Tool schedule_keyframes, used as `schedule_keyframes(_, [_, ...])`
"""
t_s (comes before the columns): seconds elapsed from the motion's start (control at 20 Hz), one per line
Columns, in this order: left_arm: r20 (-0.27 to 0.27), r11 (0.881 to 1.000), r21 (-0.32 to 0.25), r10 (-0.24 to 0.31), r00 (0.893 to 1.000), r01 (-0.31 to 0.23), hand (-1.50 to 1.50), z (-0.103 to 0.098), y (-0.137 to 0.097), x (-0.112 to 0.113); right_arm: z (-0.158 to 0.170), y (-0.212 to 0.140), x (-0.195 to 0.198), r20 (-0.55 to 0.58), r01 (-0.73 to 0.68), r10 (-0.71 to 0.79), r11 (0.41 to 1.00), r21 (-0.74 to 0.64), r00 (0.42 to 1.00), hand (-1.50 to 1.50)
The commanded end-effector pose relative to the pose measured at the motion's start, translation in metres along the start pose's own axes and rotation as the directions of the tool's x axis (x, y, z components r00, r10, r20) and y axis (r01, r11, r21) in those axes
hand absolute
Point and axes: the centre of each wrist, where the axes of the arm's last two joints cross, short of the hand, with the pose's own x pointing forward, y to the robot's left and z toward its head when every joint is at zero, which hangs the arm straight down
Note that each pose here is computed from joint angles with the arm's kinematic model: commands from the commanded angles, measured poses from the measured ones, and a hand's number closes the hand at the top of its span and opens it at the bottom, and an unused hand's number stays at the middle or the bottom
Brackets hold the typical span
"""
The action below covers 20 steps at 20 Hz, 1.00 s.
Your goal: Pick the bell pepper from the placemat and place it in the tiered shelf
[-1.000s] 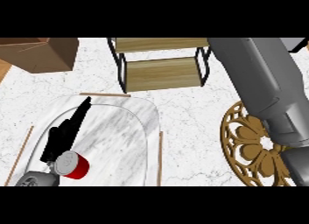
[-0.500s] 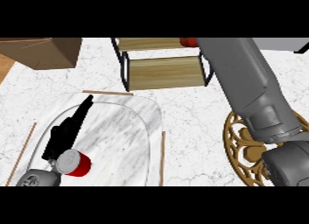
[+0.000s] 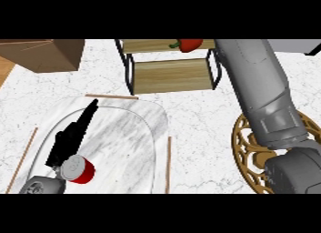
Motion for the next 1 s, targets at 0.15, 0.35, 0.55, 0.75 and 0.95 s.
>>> schedule_keyframes(0.15, [-0.072, 1.000, 0.005, 0.014, 0.997, -0.014, 0.00, 0.006, -0.006, -0.023, -0.014, -0.038, 0.013, 0.142, 0.167, -0.129, 0.938, -0.304, 0.981, -1.50])
schedule_keyframes(0.35, [-0.114, 0.998, 0.037, 0.048, 0.992, -0.044, 0.00, 0.011, 0.002, -0.032, -0.026, -0.081, 0.009, 0.148, 0.192, -0.139, 0.868, -0.458, 0.979, -1.50])
schedule_keyframes(0.55, [-0.124, 0.997, 0.057, 0.052, 0.991, -0.045, 0.00, 0.024, 0.003, -0.028, -0.032, -0.130, -0.028, 0.059, 0.141, -0.130, 0.831, -0.537, 0.990, -1.50])
schedule_keyframes(0.75, [-0.135, 0.997, 0.069, 0.039, 0.990, -0.030, 0.00, 0.038, 0.024, -0.035, -0.022, -0.170, -0.045, 0.061, 0.108, -0.089, 0.857, -0.503, 0.994, -1.50])
schedule_keyframes(0.95, [-0.121, 0.997, 0.064, 0.043, 0.992, -0.035, 0.00, 0.028, 0.013, -0.021, -0.003, -0.209, -0.054, 0.089, 0.105, -0.071, 0.876, -0.471, 0.993, -1.50])
